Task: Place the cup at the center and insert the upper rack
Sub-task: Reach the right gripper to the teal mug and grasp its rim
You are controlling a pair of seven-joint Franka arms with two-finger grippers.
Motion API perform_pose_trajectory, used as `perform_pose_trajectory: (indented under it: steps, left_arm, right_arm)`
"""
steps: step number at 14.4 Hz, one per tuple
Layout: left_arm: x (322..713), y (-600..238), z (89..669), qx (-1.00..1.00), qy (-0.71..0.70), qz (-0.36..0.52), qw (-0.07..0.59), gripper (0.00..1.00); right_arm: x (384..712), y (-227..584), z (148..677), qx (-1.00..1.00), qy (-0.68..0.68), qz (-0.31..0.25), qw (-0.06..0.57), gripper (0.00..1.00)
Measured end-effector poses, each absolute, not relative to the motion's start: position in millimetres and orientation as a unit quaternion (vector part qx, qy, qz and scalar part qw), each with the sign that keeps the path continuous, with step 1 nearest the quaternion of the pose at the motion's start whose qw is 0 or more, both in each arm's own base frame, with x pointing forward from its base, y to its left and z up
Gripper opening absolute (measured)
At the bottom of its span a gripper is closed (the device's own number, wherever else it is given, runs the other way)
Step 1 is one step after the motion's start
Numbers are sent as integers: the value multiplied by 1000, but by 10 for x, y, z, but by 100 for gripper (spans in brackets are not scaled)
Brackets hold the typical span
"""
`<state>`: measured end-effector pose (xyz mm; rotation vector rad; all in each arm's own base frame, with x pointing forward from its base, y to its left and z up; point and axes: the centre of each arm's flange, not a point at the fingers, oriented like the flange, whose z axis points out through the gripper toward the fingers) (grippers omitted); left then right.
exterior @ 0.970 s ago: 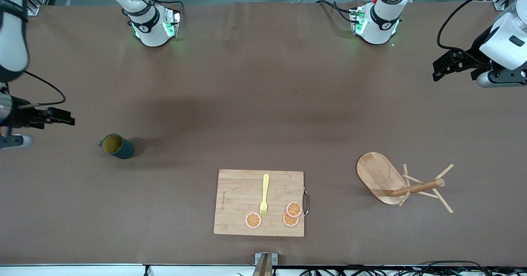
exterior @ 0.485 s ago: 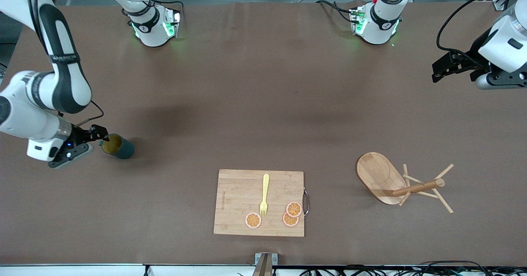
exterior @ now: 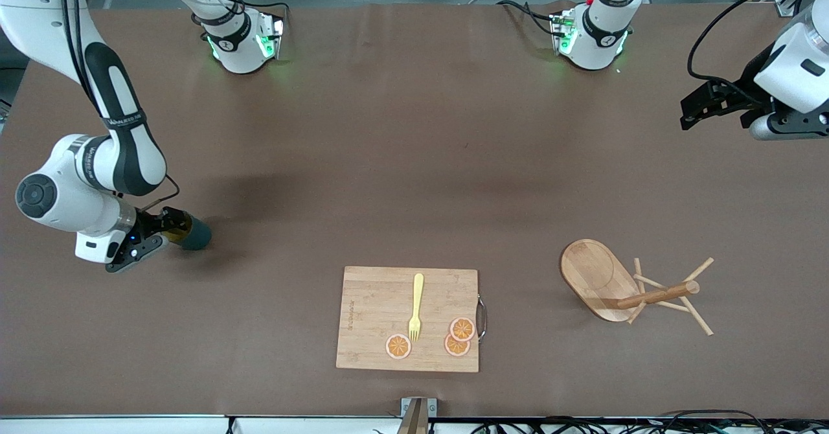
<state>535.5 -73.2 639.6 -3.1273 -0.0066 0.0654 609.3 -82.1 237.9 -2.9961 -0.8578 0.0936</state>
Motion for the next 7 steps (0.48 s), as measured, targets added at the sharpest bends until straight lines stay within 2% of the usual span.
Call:
perform_pose_trajectory:
  steps: [7]
  left_arm:
    - [5359, -728, 6394, -1000, -3, 21, 7, 100]
  right_arm:
    - [6056, -871, 2276, -964, -262, 35, 20, 11]
